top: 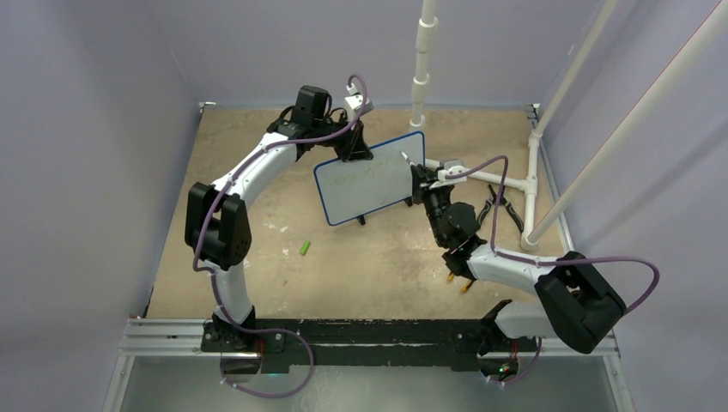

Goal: Write a sentence on the whiteboard

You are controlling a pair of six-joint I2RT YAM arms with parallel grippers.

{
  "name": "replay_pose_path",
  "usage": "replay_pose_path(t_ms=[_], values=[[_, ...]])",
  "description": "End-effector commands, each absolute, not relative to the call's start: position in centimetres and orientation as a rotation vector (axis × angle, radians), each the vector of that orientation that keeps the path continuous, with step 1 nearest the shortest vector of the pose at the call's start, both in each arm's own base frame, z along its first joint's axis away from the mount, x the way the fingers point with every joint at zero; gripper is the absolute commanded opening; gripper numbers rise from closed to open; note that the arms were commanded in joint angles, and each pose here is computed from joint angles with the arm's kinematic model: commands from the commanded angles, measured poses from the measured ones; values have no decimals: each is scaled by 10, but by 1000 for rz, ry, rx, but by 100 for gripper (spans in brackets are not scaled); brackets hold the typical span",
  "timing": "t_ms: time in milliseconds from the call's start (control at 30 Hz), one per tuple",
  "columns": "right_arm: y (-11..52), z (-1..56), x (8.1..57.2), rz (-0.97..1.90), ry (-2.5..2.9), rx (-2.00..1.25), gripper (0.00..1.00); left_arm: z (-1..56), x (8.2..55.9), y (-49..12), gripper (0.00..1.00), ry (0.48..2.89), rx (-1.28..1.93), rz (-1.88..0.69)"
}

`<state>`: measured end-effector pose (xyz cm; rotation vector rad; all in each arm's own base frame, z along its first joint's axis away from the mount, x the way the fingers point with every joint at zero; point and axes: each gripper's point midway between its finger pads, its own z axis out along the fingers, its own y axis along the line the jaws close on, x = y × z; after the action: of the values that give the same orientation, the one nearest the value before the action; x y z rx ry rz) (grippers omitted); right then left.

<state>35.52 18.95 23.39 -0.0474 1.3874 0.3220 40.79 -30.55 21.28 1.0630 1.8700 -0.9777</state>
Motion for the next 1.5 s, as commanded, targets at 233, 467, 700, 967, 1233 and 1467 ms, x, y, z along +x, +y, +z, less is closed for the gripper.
replay_pose_path(t_ms=[233,467,700,967,1233,1467], values=[[168,250,342,322,1355,35,0,226,411,-305,0,1812,1074,-922],[175,242,352,301,1377,16,0,227,409,-306,0,1807,1078,-937],[173,239,359,280,1381,17,0,228,408,-306,0,1800,1084,-939],[172,244,363,279,1363,16,0,225,407,-307,0,1805,1087,-943],[175,248,362,295,1350,-1,0,224,408,-307,0,1808,1089,-943],[173,227,367,270,1416,21,0,222,408,-307,0,1811,1089,-946]])
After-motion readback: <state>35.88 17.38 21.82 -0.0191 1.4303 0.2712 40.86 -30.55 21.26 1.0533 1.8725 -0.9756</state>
